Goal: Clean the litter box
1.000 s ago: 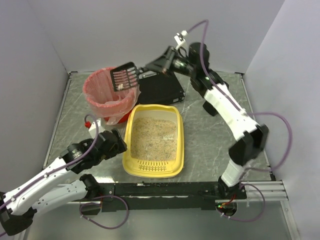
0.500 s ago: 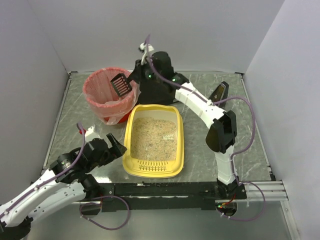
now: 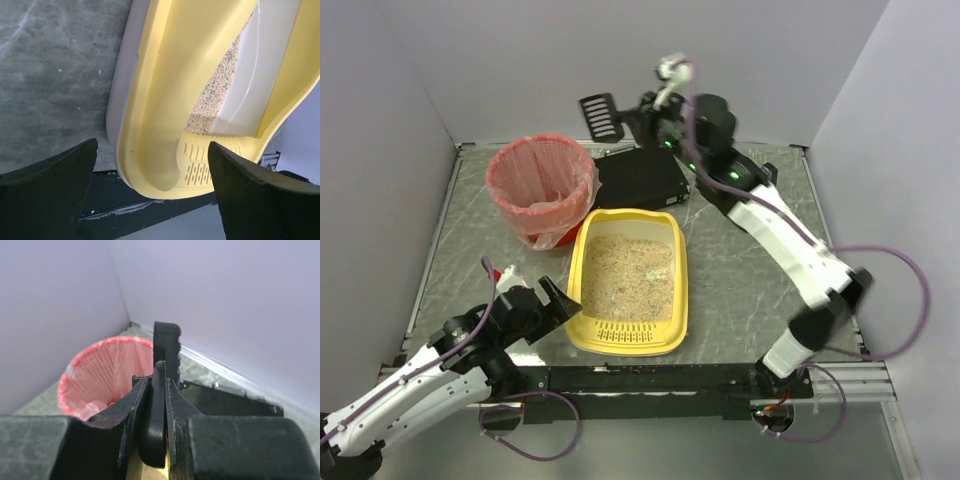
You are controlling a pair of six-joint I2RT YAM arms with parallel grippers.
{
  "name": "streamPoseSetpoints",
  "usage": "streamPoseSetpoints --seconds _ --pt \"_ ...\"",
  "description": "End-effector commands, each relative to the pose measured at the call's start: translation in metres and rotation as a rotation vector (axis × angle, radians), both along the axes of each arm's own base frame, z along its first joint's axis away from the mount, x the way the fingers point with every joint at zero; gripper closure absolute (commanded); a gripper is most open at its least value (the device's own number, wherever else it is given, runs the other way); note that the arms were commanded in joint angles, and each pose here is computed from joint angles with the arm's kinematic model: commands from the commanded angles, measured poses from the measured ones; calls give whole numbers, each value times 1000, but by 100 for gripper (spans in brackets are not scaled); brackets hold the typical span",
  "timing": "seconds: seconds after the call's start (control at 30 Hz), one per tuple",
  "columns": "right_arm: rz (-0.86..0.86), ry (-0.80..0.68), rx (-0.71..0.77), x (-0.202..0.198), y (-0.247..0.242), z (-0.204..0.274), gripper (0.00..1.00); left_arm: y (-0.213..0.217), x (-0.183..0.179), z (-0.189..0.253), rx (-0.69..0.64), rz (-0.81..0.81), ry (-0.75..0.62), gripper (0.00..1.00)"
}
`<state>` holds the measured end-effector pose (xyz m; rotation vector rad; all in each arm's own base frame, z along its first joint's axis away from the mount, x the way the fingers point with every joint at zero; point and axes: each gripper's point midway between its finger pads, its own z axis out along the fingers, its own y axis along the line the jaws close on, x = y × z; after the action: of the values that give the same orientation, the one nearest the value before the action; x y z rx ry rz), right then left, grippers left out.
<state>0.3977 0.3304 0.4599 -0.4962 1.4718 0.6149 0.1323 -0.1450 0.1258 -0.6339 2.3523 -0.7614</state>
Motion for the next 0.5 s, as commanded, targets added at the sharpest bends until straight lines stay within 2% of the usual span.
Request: streamPoseSetpoints --seconds 0.0,0.07,0.1,0.23,0.4,0.47 --pt "-129 145 142 -44 -57 -7 100 -20 3 9 -122 -27 -27 3" --pt "-120 154 203 -70 -74 -3 100 -24 1 6 -141 -41 -28 3" --pt "-143 195 189 -74 -80 -26 100 -21 0 3 -136 -34 -23 3" --pt "-175 239 185 -95 -102 -49 100 2 -6 -10 -50 35 30 3" --pt "-83 316 42 -112 -94 -110 100 -2 -8 -1 -90 13 17 3" --pt "31 288 -47 -127 -85 -126 100 -10 -10 -4 -112 -28 18 3"
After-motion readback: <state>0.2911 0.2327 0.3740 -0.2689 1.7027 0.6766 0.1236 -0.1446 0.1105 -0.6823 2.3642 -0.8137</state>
